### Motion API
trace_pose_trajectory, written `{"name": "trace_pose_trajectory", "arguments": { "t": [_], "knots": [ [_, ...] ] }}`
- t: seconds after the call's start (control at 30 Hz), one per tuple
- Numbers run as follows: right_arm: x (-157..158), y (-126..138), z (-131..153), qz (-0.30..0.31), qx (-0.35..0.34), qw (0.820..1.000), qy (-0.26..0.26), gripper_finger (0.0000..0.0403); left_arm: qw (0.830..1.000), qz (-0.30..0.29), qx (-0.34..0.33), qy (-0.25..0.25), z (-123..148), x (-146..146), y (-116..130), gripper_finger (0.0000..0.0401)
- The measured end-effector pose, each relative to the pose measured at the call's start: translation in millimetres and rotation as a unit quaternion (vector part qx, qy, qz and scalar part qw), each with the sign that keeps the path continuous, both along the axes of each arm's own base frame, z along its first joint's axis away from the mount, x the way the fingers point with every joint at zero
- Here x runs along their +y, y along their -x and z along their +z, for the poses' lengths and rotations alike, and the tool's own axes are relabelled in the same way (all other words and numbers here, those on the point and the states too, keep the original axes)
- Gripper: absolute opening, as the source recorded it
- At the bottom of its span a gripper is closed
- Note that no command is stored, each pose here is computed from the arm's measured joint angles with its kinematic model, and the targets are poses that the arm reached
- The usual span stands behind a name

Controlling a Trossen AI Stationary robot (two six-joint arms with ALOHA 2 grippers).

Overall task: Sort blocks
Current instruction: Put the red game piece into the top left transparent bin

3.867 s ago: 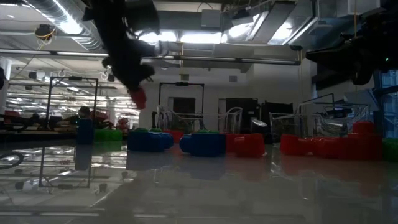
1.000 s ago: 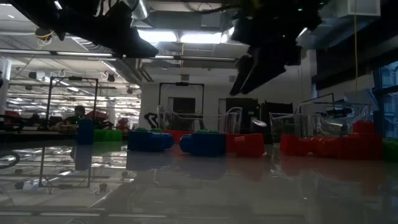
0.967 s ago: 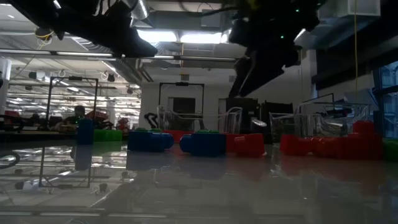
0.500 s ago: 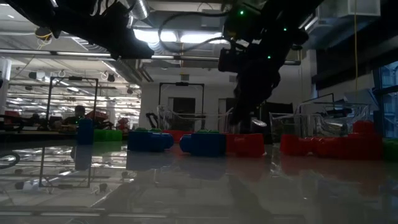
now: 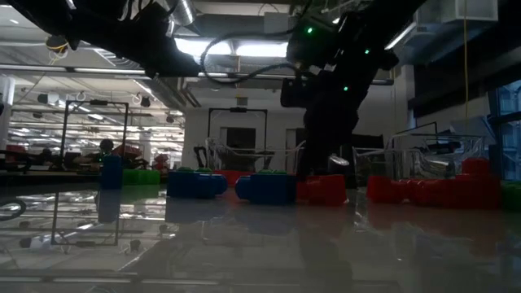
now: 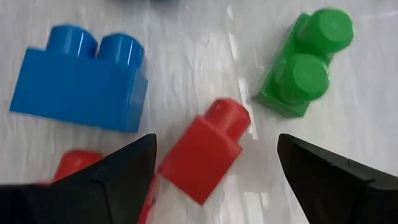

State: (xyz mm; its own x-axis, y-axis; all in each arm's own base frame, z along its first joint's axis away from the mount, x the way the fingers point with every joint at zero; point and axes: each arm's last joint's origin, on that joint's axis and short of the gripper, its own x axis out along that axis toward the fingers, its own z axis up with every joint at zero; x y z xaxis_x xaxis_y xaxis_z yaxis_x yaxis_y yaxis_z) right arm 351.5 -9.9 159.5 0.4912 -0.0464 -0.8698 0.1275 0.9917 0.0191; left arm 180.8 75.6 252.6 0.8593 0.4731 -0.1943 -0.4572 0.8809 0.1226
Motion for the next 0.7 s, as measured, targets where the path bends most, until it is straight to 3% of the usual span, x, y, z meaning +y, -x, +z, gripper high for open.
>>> {"name": "trace_pose_trajectory", "arguments": {
  "t": [0.23,0.7],
  "knots": [
    [0.5,-1.3,-17.8,0.016,0.030,0.999,-0.008,0.0320,1.000,0.000,0.004,0.000,-0.6,0.3,0.2,0.0159],
    [0.0,-3.2,-16.5,0.043,0.020,0.999,0.014,0.0127,1.000,0.001,0.006,0.001,-1.1,0.3,0.3,0.0159]
  ]
}}
